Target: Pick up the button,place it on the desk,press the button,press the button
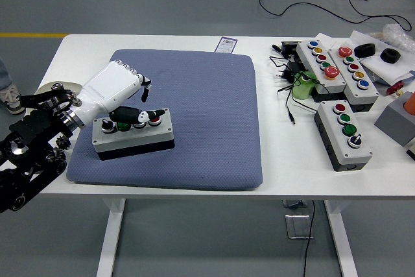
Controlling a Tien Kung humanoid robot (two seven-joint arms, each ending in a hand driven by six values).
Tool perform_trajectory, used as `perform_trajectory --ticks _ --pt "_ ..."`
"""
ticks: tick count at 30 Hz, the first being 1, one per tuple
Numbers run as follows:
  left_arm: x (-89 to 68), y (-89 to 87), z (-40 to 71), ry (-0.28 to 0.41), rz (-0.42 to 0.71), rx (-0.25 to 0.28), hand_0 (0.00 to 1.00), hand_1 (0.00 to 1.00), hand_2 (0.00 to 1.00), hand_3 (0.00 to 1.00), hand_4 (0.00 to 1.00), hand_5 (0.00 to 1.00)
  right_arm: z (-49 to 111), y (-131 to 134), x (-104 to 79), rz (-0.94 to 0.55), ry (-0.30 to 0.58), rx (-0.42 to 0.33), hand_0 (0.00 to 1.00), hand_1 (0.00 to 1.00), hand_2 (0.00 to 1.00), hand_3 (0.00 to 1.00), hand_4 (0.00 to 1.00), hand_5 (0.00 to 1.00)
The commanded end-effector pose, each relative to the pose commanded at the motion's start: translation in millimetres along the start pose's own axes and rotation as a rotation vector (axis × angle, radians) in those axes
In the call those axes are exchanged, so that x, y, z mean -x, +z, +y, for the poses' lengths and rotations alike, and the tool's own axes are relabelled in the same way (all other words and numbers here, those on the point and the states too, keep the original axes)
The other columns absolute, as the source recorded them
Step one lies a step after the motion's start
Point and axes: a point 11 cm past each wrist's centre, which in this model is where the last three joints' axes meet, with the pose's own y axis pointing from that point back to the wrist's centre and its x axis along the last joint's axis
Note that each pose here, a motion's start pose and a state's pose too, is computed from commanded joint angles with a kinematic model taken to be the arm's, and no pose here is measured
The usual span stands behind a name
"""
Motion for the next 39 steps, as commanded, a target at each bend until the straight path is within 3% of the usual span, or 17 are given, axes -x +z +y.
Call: perform_trajectory --ticks 3,4,9,10,15,16,21,22,39 --pt "-4.8 -3.5 0.7 0.012 0.022 -0.045 0.041 0.077 0.099 0.380 0.814 0.834 0.0 0 -0.1 -0.002 0.000 0.000 0.673 0.658 0.674 0.624 0.310 0.173" --pt "-6.8 -4.9 0.8 0.014 0.045 -0.067 0.168 0.339 0.427 0.670 0.863 0.998 -0.1 0 -0.4 -0.002 0.001 0.000 0.673 0.658 0.674 0.624 0.310 0.173" --pt "-13.3 -9.4 0.7 -0.017 0.177 -0.157 0.168 0.339 0.427 0.670 0.863 0.998 -0.1 -1 -1.0 -0.002 0.002 -0.002 0.673 0.658 0.674 0.624 0.310 0.173" --pt "-14.5 -9.4 0.8 -0.025 0.198 -0.169 0.189 0.382 0.506 0.812 0.838 0.998 0.0 -1 -1.0 -0.002 0.002 -0.002 0.673 0.658 0.674 0.624 0.310 0.173" --pt "-19.5 -8.4 3.1 -0.071 0.237 -0.210 0.189 0.382 0.506 0.812 0.838 0.998 0.0 -1 -1.2 -0.003 0.002 -0.002 0.673 0.658 0.674 0.624 0.310 0.173" --pt "-21.1 -7.5 3.9 -0.074 0.239 -0.213 0.067 0.165 0.248 0.803 0.794 0.998 0.0 -1 -1.1 -0.003 0.001 -0.002 0.673 0.658 0.674 0.624 0.310 0.173" --pt "-26.5 -1.9 10.7 -0.106 0.254 -0.211 0.067 0.165 0.248 0.803 0.794 0.998 0.0 -1 -0.7 -0.002 0.001 -0.002 0.673 0.658 0.674 0.624 0.310 0.173" --pt "-27.2 -0.5 12.6 -0.109 0.259 -0.207 0.002 0.002 0.038 0.620 0.758 0.998 0.0 -1 -0.6 -0.003 0.001 -0.001 0.673 0.658 0.674 0.624 0.310 0.173" --pt "-7.9 19.7 36.2 -0.298 0.274 -0.228 0.002 0.002 0.002 0.608 0.745 0.998 -0.1 -2 -1.7 -0.006 0.004 -0.004 0.673 0.658 0.674 0.624 0.310 0.173"
